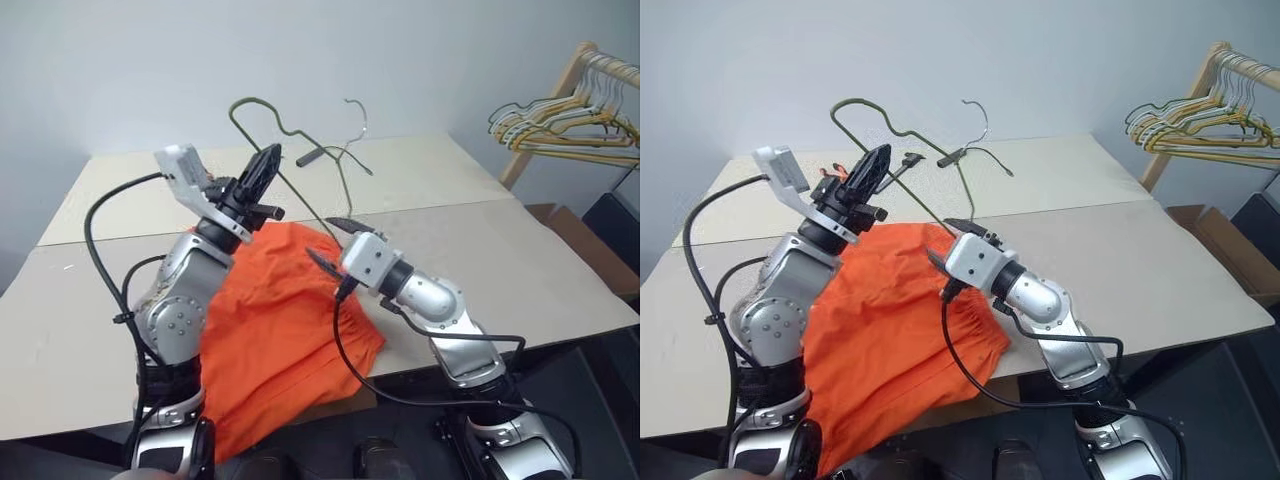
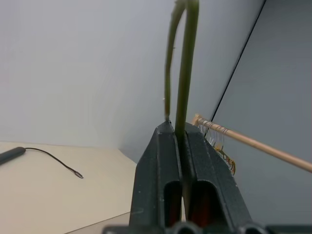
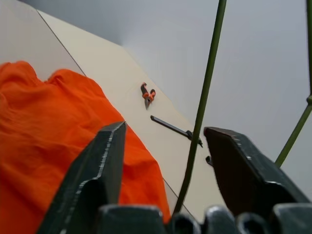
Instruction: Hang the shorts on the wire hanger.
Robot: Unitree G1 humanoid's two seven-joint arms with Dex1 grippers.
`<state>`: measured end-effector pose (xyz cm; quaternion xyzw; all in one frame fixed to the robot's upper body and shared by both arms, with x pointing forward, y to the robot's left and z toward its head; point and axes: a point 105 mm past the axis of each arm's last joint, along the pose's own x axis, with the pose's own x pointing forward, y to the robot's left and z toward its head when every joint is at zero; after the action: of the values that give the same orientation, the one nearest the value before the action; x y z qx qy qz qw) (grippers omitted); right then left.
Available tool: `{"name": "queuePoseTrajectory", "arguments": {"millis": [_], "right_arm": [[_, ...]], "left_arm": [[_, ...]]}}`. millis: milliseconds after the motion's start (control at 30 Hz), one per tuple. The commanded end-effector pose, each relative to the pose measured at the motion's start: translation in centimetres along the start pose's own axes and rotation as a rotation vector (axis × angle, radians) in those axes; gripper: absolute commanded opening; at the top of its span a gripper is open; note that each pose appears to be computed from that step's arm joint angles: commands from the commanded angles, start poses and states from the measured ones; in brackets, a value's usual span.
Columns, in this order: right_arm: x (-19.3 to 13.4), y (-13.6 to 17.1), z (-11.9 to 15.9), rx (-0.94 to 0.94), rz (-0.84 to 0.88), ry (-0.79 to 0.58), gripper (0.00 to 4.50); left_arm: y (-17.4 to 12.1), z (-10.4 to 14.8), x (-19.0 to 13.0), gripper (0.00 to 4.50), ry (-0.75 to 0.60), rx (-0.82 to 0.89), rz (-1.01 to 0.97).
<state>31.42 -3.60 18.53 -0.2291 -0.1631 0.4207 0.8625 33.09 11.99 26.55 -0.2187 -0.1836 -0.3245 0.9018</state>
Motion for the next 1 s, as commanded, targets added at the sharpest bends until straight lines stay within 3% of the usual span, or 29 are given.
{"name": "queuePoseTrajectory", "arguments": {"millis": [33,167,367,467,700,1000], "right_arm": [[-1.6,-1.4,2.6,0.166,0.081,-0.084,4.48],[-4.0,-2.8,3.6,0.316,0.235,-0.119,4.48],[-5.9,-3.0,1.4,0.588,0.550,0.066,4.48],[-5.7,-2.8,0.0,0.729,0.645,0.122,4.48],[-4.0,-1.9,0.2,0.733,0.710,0.135,4.48],[-1.9,-0.6,1.7,0.769,0.700,0.054,4.48]], "left_arm": [[-0.1,2.4,-0.6,0.00,-0.049,0.081,-0.080],[0.7,4.9,-2.1,0.00,-0.071,0.112,-0.173],[-1.2,8.1,-5.6,0.00,-0.102,-0.020,-0.577],[-1.3,8.7,-6.4,0.00,-0.091,-0.062,-0.680],[-1.2,8.4,-6.1,0.00,-0.115,-0.062,-0.686],[-1.2,7.7,-6.3,0.00,-0.143,-0.070,-0.662]]}}
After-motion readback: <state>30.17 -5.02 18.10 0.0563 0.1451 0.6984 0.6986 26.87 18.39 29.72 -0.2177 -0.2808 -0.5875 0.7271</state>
